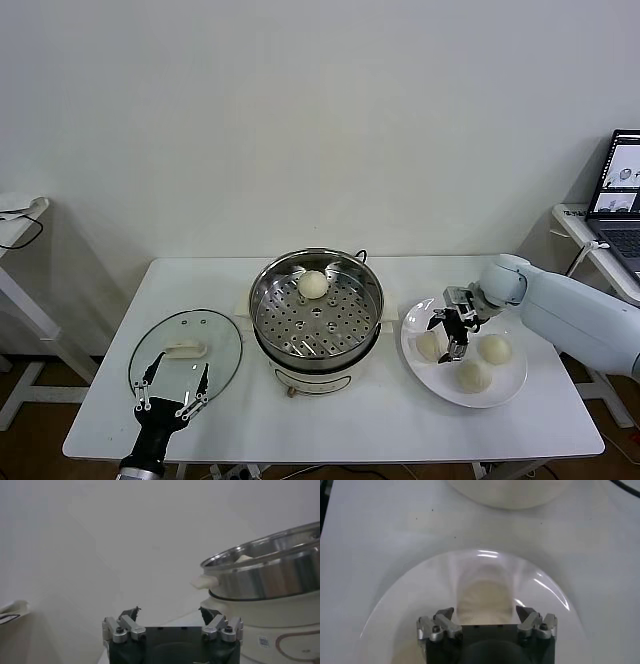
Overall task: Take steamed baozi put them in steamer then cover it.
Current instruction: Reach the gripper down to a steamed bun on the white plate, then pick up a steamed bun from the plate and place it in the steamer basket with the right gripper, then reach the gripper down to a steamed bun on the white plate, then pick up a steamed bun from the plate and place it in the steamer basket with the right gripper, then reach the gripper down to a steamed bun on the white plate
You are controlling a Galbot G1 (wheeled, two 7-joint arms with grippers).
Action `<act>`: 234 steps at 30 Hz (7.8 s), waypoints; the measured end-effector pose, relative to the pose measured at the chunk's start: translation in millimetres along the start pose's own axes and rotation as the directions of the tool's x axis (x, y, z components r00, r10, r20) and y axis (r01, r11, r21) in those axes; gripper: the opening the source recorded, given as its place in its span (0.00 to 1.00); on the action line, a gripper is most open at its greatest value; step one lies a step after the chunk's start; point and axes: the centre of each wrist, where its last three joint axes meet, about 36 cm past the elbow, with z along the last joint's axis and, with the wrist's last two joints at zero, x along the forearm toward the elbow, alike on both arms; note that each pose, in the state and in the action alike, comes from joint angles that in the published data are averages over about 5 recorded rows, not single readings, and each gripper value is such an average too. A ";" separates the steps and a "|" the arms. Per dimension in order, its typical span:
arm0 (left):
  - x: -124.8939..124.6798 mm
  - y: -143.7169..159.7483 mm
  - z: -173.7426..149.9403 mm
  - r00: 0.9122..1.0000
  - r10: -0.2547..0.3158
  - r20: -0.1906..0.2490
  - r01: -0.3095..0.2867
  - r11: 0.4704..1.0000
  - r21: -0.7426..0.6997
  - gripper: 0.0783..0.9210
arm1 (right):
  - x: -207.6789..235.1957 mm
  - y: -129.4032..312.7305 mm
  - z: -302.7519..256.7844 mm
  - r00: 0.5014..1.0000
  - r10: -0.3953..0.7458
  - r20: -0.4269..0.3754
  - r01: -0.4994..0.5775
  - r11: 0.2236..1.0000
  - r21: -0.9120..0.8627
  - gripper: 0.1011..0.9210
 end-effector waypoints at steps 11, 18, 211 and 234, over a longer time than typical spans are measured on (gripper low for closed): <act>-0.7 -0.7 -1.9 1.000 0.001 0.007 -0.001 1.000 0.000 0.88 | 21.5 -8.1 -4.2 1.000 0.007 -0.017 -0.007 1.000 0.020 0.62; -3.1 -1.0 -4.9 1.000 0.010 0.023 -0.010 1.000 -0.003 0.88 | 93.5 -47.8 -47.1 0.999 0.010 -0.031 -0.006 0.992 0.125 0.66; -6.9 -8.7 5.5 1.000 -0.008 0.020 0.008 1.000 -0.005 0.88 | 93.4 -5.0 -355.0 0.996 -0.060 -0.062 0.057 -0.075 0.996 0.88; -4.0 -5.8 1.6 1.000 -0.013 0.021 0.013 1.000 -0.008 0.88 | 184.8 -62.5 -15.4 0.997 0.052 -0.055 -0.034 0.957 0.288 0.88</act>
